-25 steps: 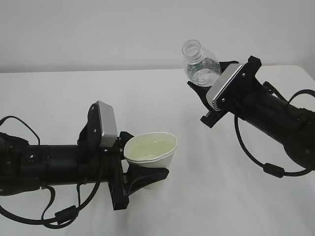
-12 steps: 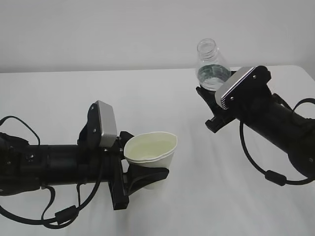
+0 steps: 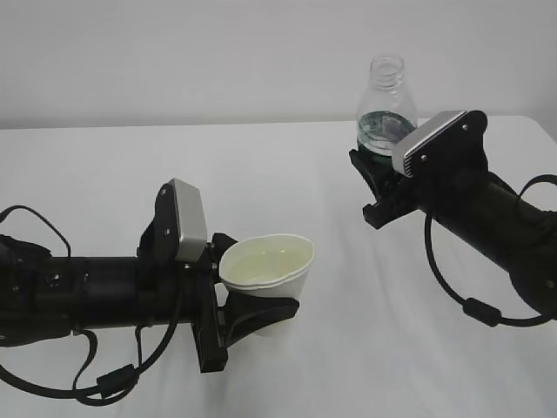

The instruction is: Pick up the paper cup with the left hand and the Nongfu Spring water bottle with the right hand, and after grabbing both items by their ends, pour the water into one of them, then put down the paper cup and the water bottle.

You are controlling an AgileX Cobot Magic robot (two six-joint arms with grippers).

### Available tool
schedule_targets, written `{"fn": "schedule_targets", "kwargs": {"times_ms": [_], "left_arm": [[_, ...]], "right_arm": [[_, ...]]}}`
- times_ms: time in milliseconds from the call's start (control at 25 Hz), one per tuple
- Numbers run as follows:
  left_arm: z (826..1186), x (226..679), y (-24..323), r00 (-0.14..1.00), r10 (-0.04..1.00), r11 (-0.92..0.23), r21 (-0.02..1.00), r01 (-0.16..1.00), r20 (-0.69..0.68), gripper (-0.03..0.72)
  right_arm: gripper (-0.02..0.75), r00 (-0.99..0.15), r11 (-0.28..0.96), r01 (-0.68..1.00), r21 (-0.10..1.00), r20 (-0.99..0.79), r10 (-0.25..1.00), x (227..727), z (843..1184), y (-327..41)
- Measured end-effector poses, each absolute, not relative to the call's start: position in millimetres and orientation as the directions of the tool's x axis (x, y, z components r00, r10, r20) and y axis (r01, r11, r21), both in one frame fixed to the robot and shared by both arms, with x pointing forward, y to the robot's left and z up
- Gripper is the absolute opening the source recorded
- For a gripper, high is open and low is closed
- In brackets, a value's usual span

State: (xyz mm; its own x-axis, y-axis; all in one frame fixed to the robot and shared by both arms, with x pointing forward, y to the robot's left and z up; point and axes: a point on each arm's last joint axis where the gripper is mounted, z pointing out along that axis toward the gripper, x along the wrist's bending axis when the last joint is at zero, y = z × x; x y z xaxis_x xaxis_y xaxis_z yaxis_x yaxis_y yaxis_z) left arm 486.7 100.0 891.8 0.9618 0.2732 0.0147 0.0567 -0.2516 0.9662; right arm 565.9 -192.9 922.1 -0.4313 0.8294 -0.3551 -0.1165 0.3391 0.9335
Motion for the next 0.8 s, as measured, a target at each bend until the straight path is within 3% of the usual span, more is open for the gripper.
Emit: {"fn": "schedule_targets", "kwargs": {"times_ms": [800], "left_arm": [[893.2, 485.9, 99.4, 0.965, 0.263, -0.237, 0.97, 0.05, 0.015, 0.417]], "right_arm": [[0.447, -0.396, 0.218, -0.046, 0.975, -0.218, 0.892, 568.0, 922.5, -197.2]]}}
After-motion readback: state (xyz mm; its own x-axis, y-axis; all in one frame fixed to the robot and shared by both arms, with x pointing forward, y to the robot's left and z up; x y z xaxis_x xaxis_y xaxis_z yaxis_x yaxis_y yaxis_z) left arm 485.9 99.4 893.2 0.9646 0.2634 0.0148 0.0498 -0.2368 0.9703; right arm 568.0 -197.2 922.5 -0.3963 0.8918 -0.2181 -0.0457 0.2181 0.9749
